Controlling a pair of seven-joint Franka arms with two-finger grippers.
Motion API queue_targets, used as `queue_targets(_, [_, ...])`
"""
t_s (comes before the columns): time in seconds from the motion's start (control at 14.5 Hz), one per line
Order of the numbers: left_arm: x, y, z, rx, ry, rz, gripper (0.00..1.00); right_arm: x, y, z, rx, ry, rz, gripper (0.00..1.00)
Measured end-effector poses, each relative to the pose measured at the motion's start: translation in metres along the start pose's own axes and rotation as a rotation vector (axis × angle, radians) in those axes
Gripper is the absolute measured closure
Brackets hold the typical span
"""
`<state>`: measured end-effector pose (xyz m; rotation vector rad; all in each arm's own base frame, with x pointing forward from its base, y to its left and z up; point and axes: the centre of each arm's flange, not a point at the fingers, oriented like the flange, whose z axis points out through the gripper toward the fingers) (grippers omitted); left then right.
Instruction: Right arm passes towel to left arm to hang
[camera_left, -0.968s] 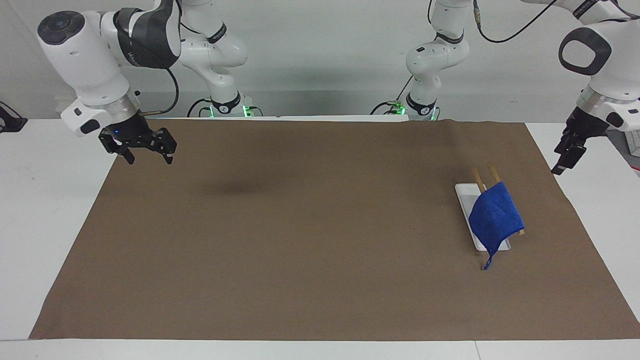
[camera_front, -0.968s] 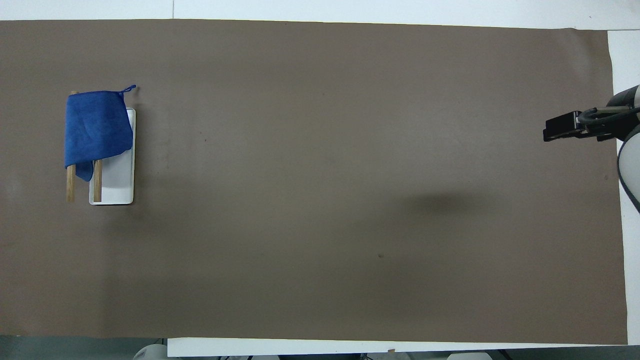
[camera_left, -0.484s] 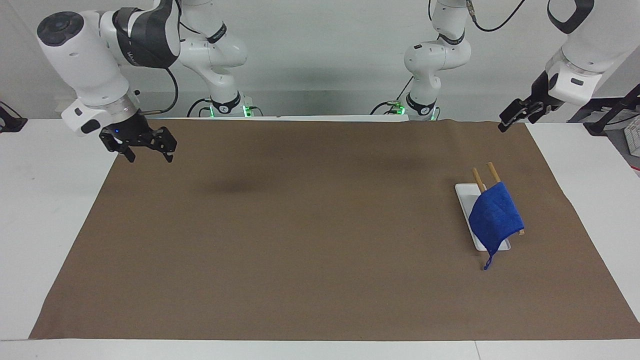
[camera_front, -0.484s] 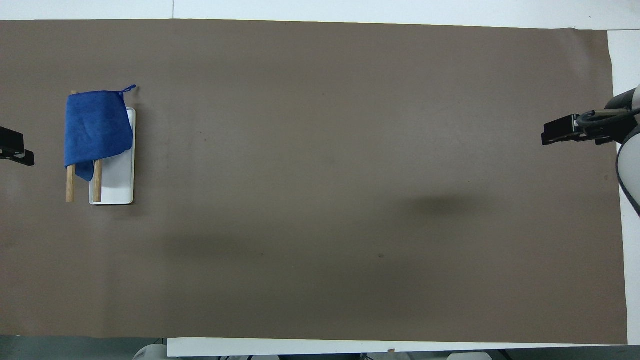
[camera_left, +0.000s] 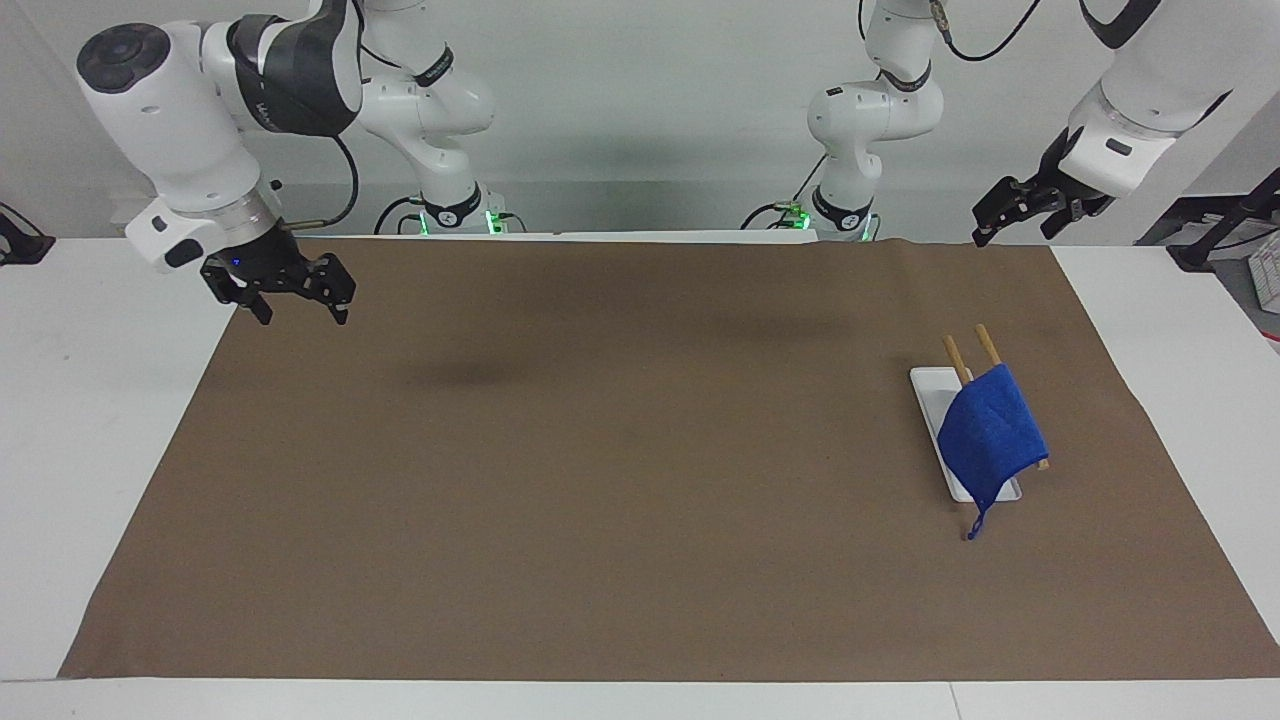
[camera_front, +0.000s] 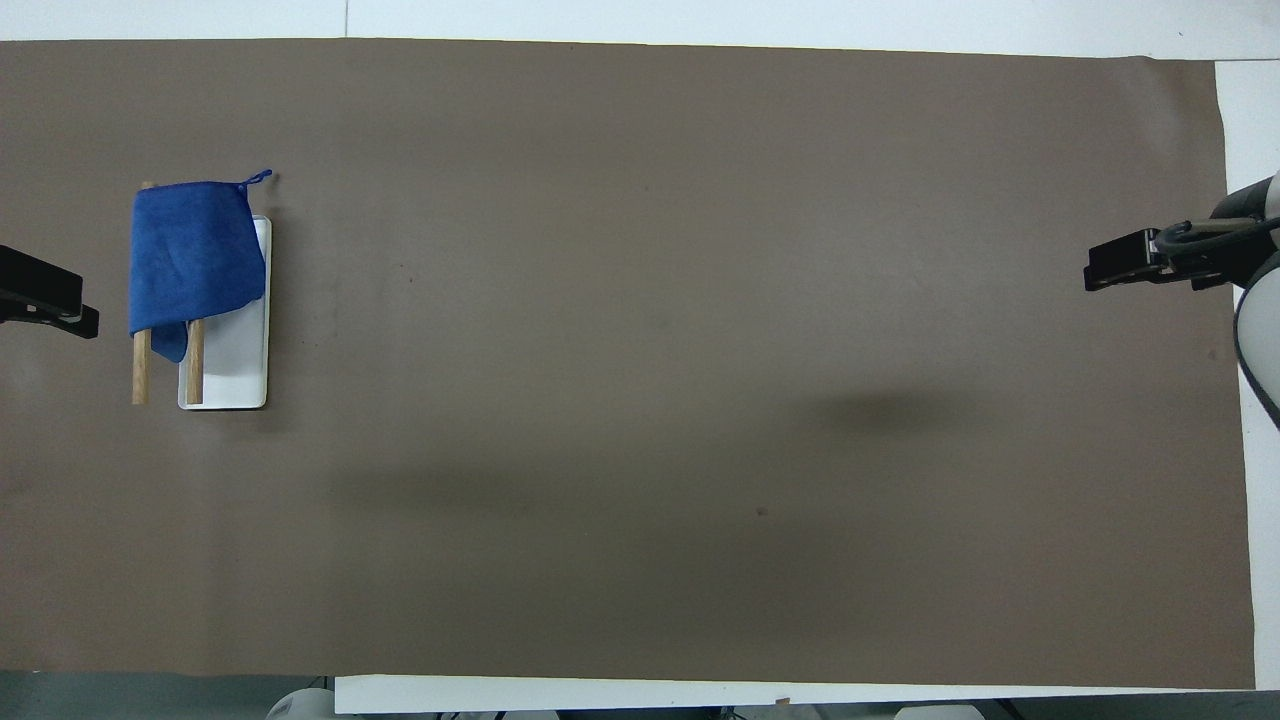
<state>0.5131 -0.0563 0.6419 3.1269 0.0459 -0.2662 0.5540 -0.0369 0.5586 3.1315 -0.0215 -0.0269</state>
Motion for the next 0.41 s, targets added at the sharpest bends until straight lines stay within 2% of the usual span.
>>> queue_targets(0.41, [0.0019,-0.0014,0.0001,-0.001,0.0,0.003,0.0,0.0,-0.0003,0.0,0.0,0.0,-0.001,0.0])
